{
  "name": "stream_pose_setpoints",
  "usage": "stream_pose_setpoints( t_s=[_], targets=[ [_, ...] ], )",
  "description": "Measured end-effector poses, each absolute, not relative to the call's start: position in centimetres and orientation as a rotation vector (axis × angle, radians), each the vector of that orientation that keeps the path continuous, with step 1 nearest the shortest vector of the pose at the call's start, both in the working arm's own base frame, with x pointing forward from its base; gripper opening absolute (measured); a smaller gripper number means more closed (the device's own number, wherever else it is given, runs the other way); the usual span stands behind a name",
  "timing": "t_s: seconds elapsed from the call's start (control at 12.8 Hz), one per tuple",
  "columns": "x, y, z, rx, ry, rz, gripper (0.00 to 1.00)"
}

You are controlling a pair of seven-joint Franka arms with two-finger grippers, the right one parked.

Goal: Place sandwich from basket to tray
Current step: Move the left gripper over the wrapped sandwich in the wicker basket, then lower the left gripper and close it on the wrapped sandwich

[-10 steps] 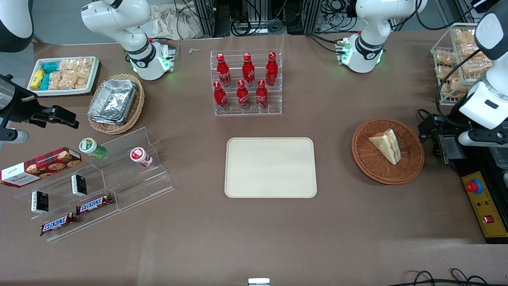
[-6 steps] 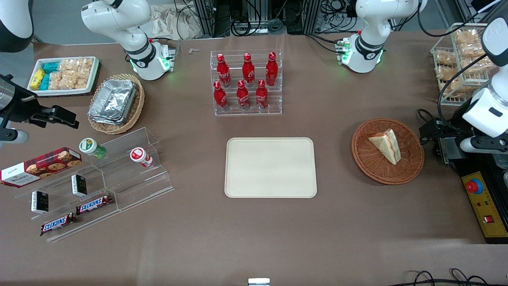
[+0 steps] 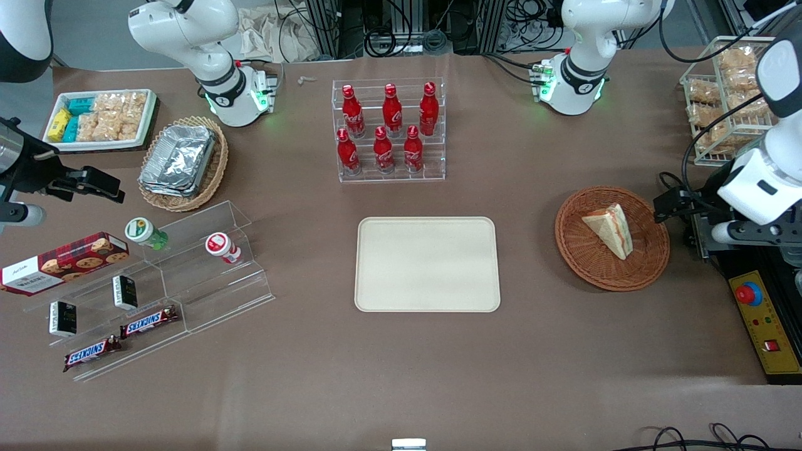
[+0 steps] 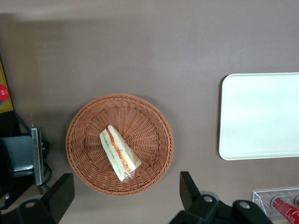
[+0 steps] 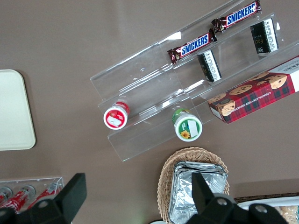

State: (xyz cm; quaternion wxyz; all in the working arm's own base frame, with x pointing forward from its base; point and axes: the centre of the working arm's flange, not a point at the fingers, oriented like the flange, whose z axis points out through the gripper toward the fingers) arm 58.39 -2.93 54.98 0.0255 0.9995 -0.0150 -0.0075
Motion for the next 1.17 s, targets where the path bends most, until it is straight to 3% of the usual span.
stream_pose_setpoints(
  t_s=[0.31, 0.63, 1.17],
  targets=[
    [55.2, -2.4, 49.0, 3.165, 0.066, -0.005, 1.0],
    [51.1, -1.8, 43.2, 3.158, 0.434, -0.038, 1.0],
    [49.4, -1.1, 35.4, 3.104, 0.702, -0.047, 1.0]
  ],
)
